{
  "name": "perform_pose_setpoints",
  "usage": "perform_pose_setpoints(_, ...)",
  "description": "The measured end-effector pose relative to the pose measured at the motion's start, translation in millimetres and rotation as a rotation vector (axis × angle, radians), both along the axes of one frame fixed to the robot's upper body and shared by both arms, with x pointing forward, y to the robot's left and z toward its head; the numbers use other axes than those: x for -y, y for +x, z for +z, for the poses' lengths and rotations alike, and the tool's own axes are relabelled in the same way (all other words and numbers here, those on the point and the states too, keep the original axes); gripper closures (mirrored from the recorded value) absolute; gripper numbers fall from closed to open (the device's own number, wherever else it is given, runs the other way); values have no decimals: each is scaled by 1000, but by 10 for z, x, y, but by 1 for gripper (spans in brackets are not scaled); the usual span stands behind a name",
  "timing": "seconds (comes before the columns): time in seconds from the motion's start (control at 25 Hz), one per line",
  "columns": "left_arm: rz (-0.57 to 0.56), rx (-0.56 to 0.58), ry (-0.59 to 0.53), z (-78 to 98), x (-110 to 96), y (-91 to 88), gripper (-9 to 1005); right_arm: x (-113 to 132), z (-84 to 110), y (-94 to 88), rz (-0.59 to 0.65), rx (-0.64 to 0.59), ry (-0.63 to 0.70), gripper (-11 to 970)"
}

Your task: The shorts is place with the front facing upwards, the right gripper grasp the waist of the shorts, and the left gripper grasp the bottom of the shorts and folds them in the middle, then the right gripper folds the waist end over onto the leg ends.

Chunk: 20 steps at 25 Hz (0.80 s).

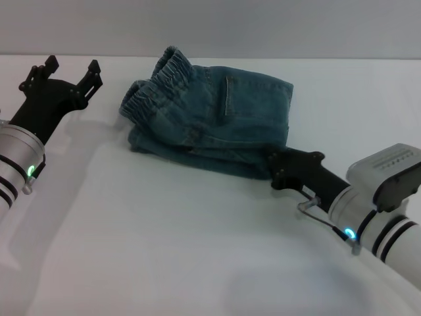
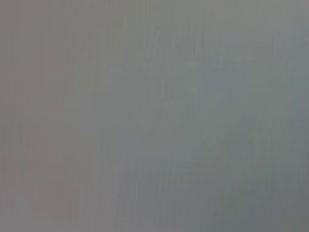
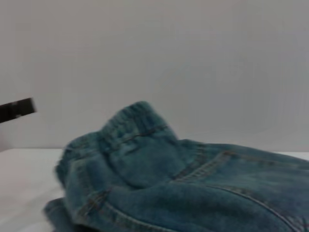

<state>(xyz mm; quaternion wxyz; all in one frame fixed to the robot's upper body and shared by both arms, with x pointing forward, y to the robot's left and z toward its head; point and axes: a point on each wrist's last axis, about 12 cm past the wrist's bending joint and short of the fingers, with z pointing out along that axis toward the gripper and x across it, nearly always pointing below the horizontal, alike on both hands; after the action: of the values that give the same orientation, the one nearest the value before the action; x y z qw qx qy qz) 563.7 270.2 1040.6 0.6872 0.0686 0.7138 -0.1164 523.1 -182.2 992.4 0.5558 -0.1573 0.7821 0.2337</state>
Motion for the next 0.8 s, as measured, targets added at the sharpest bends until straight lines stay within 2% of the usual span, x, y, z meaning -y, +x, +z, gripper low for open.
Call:
perform_pose_setpoints(0.12,1,0,1,-2,-2,-3,167,148,-13,52,-53,1,-18,929)
perform_pose_setpoints(0.44,1,0,2,-3,-12,-8,167,322,-8,90,-99,22,-34,917)
perform_pose_setpoints(0.64,-2,14,3,6,-16,-21,167,237,97,-171,-38,201,26,909)
perform_pose_setpoints(0.72,-4,37,-4,20,-25,-47,167,249,179,-268,-60,303,47,906)
perform_pose_setpoints(0.8,-4,37,-4,20,-25,-47,167,359,265,-335,-137,414,41,903)
